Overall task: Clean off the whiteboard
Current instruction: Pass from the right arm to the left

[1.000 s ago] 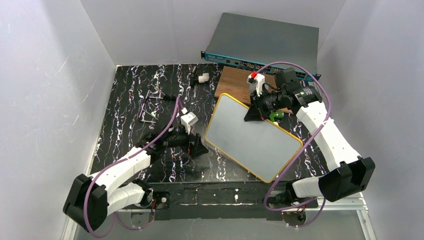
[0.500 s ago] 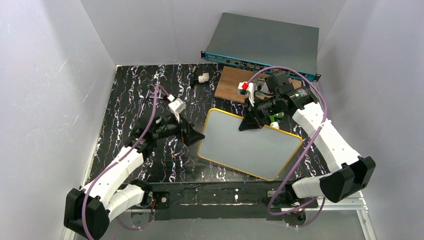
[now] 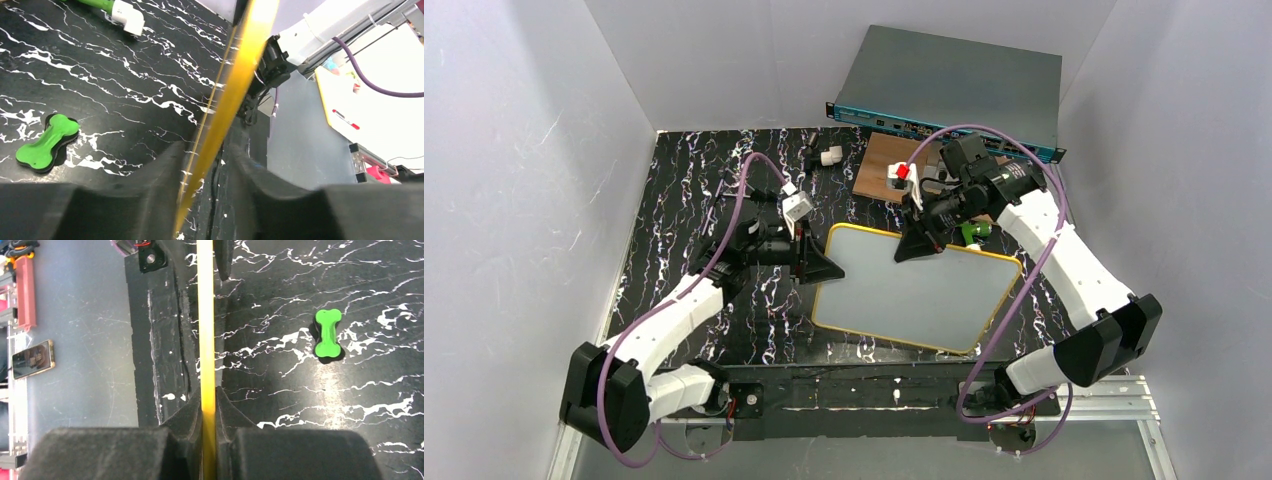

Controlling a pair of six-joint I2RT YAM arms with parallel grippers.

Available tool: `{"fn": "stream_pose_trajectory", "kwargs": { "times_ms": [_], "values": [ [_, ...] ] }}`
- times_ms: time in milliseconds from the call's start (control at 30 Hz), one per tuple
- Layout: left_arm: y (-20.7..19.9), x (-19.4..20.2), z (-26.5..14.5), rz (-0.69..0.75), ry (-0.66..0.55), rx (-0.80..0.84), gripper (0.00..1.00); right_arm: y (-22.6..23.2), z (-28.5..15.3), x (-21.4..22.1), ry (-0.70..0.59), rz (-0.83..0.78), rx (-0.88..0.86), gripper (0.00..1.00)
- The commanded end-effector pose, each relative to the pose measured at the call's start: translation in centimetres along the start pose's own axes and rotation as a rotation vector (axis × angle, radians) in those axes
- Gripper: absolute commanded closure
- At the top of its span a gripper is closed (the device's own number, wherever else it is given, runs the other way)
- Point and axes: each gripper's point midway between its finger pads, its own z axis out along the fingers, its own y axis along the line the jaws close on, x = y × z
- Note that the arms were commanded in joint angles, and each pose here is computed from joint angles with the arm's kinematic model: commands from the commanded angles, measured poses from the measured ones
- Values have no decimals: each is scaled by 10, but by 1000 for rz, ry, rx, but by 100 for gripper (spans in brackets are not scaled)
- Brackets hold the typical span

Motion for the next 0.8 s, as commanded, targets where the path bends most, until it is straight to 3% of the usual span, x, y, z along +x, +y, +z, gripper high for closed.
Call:
{"fn": "stream_pose_trajectory", "kwargs": {
  "times_ms": [0,67,233,333,367,633,767],
  "values": [
    [-3,6,4,26,41,55,81,21,-10,-27,-77,-54,-57,99],
    [0,11,4,24,53,43,100,23,-10,-27,-79,-55,-64,99],
    [6,13,-2,-5,34,-52,100,31,-12,-32,-95,-65,-97,95],
    [1,12,-14,-39,-8,-124,100,41,-26,-43,-103,-61,-99,48],
    [-1,13,-19,-52,-27,-146,100,43,-33,-49,-108,-67,-97,40],
    [-12,14,-73,-117,-168,-407,100,51,-112,-96,-282,-114,72,31],
    [-2,-3,-113,-128,-279,-668,100,49,-124,-89,-330,-86,101,29]
  ]
}}
